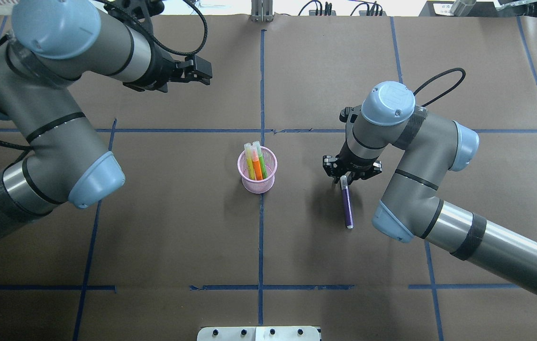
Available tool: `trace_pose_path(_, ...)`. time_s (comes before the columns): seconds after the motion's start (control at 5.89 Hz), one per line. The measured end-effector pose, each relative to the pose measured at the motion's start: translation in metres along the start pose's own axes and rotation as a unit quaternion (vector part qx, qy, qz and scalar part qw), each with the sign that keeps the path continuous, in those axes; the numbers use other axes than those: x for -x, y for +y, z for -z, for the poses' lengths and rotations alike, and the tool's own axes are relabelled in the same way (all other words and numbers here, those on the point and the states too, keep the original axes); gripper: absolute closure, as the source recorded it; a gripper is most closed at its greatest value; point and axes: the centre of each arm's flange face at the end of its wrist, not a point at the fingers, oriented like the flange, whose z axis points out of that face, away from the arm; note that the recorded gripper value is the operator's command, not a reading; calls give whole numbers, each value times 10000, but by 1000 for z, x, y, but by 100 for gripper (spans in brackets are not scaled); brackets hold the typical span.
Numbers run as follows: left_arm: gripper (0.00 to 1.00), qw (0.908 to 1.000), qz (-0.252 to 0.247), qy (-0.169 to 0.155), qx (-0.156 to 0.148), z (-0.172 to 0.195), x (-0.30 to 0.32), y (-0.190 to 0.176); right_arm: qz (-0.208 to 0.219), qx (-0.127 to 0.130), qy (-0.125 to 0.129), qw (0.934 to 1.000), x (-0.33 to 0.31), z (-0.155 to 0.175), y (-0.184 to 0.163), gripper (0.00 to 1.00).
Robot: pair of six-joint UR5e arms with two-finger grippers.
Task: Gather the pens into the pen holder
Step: 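Withdraw the left arm while the right gripper grasps the purple marker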
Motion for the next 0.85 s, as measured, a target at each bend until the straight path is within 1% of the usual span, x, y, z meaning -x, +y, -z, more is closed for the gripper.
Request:
trace_pose_path(0.17,0,9999,46,-76,70,6,9,-12,-2,-3,-6,10000,0,1,0,100)
trace_pose_path(0.34,0,9995,2,-204,224,17,25,-31,-3,-4,-5,10000,0,1,0,100)
trace_pose_path(0.68,0,9971,-215,-405,604,55,75,-83,-16,-5,9,10000,-3,0,-1,100)
trace_pose_path(0.85,0,9963,-239,-411,723,68,95,-96,-50,-12,35,10000,-6,1,-4,100)
